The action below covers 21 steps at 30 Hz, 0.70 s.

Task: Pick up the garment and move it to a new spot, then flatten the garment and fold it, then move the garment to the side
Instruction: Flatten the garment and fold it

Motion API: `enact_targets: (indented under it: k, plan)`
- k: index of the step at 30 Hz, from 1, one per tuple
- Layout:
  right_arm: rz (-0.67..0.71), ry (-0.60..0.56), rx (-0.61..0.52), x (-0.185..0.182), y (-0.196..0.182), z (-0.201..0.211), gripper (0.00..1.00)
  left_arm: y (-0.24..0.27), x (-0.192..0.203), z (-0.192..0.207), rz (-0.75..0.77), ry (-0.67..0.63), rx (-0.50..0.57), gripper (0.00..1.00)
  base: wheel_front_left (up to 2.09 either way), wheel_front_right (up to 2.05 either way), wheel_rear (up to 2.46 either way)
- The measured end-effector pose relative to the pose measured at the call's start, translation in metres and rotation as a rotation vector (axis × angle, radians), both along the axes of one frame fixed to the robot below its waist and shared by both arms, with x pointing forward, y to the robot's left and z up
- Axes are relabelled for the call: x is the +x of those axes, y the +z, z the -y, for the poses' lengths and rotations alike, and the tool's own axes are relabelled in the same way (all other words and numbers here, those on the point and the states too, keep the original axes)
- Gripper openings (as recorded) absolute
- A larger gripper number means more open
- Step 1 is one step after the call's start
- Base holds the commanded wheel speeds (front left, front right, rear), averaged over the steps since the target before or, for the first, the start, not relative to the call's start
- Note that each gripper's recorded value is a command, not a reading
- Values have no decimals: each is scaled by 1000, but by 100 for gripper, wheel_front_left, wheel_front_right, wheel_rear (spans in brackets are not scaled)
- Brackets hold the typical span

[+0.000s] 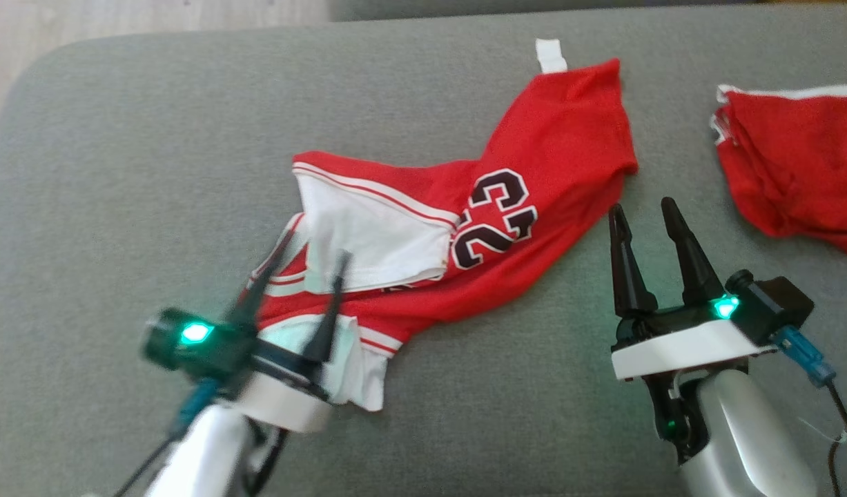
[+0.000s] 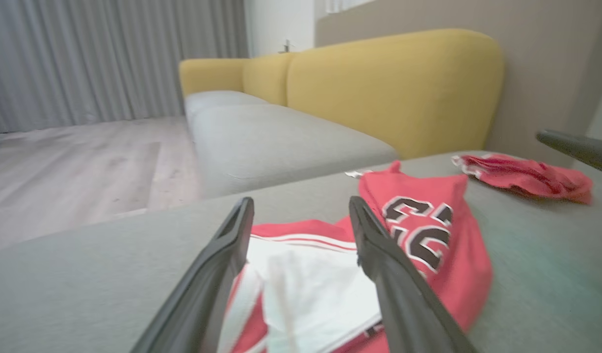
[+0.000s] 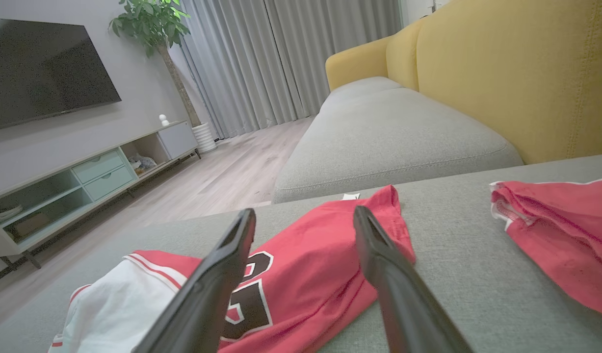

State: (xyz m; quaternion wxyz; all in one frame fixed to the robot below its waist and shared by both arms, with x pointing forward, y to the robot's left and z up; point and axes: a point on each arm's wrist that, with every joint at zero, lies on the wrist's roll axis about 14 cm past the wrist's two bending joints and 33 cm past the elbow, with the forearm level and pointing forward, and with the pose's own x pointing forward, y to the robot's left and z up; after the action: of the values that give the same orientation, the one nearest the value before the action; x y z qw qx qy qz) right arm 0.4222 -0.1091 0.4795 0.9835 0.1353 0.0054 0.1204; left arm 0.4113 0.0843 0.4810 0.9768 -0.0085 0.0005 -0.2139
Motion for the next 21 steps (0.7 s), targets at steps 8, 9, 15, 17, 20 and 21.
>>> enact_targets:
  k: [8,9,15,17,20,21]
  plan:
    - [-42,-61,-2,-2,-14,22,100,-55,-8,62,-160,-228,113,100,0,0,0]
    - [-48,-70,0,-2,-16,25,100,-59,-6,65,-174,-245,126,100,0,0,0]
    - [-56,-115,-1,1,-20,41,100,-84,12,72,-241,-274,191,100,0,0,0]
    - [-66,-126,-5,0,-23,45,100,-90,16,74,-252,-281,199,100,0,0,0]
    - [-75,-140,-8,-1,-26,50,100,-95,18,77,-262,-288,204,100,0,0,0]
    - [-76,-144,-9,-1,-26,51,100,-96,19,77,-265,-288,207,100,0,0,0]
